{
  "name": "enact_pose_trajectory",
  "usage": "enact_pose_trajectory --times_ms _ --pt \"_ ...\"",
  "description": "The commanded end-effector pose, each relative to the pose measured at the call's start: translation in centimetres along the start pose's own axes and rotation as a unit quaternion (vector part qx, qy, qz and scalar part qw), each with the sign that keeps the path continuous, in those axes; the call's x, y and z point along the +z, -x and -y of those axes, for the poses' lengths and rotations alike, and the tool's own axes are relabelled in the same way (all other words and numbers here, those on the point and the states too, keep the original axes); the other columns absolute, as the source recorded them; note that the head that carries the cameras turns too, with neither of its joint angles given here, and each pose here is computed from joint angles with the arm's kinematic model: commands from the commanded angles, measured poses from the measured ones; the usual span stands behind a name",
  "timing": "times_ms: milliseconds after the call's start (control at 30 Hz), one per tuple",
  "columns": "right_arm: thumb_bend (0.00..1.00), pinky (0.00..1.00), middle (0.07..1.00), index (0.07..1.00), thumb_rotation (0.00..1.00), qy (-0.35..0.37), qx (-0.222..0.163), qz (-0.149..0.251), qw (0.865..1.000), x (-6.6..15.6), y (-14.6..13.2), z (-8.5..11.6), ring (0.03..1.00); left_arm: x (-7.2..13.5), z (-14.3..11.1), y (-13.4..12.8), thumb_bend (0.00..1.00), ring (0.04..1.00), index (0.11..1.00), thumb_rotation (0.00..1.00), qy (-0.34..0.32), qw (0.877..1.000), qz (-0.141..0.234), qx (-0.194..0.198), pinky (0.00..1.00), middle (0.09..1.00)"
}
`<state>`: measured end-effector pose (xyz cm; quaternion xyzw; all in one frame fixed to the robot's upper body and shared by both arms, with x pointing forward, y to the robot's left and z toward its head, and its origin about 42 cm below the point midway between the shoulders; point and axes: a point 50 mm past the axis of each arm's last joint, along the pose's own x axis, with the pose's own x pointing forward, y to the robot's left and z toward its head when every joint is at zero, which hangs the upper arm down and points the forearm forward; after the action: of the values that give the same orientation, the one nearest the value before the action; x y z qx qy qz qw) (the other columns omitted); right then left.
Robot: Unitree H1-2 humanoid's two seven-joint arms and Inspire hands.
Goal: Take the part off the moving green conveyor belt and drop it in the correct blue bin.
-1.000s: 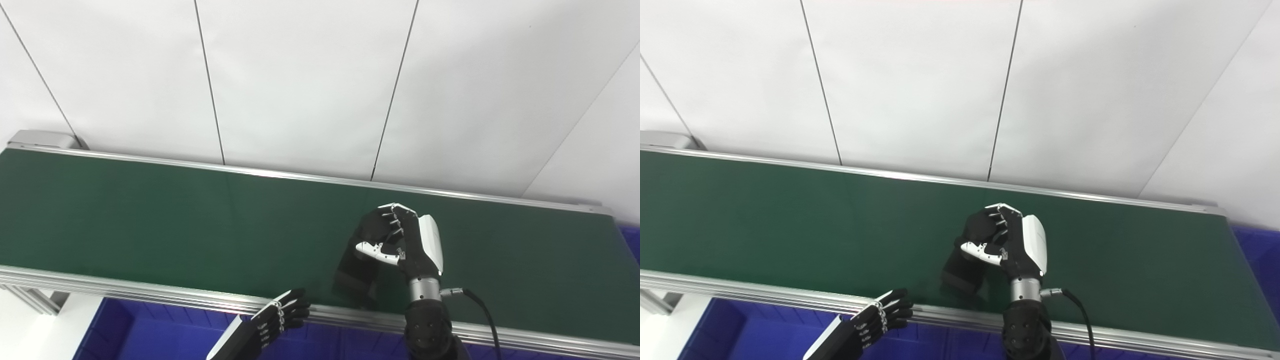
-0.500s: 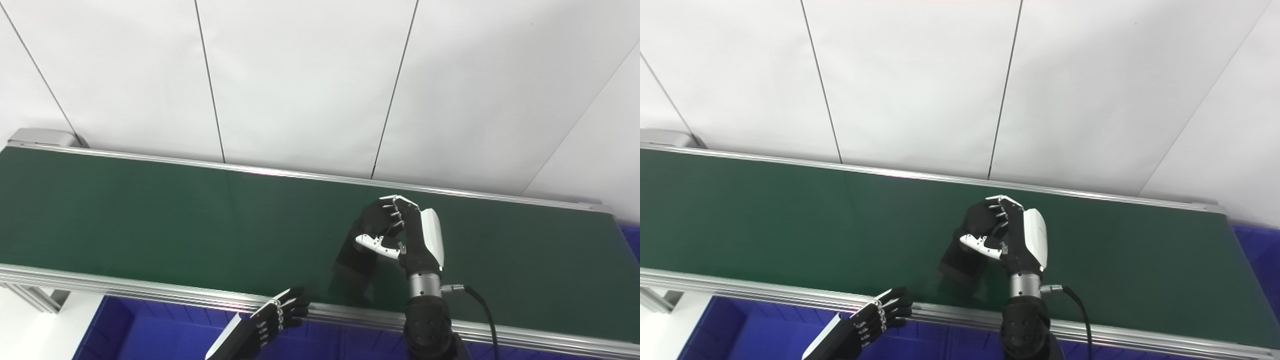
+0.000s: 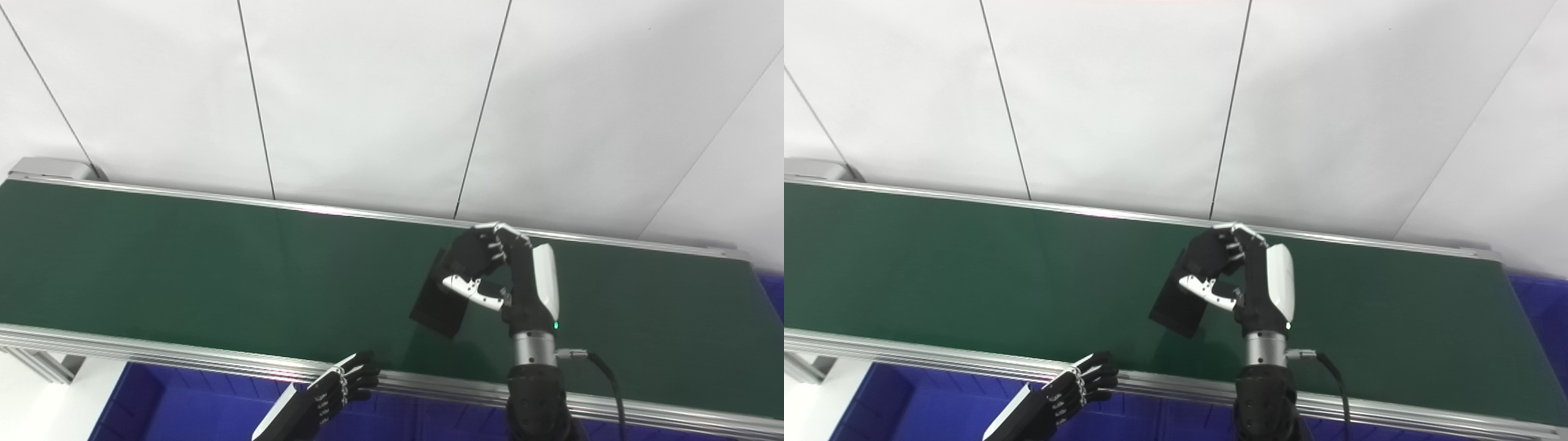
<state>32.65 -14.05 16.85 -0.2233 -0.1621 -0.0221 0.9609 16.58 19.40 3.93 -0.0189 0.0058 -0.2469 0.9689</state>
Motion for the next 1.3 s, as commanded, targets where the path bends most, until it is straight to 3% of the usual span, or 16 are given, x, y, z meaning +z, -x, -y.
enact_pose_trajectory --times_ms 0,500,1267 --pt "0.50 0.32 0.531 0.524 0.00 -0.009 -0.019 0.047 0.999 2.6 -0.6 1.0 0.444 1.1 -0.3 -0.3 0.92 0.861 0.911 0.48 -0.008 1.000 0.029 0.001 0.83 0.878" --pt "0.50 0.34 0.520 0.505 0.00 -0.018 -0.031 0.088 0.995 7.2 0.5 4.8 0.454 1.0 -0.6 -0.2 0.92 0.862 0.914 0.47 -0.006 1.000 0.029 0.001 0.83 0.877" --pt "0.49 0.31 0.525 0.516 0.00 0.016 -0.105 0.114 0.988 9.0 5.5 11.3 0.446 1.0 -2.4 0.3 0.91 0.862 0.915 0.48 -0.008 1.000 0.029 0.001 0.83 0.878"
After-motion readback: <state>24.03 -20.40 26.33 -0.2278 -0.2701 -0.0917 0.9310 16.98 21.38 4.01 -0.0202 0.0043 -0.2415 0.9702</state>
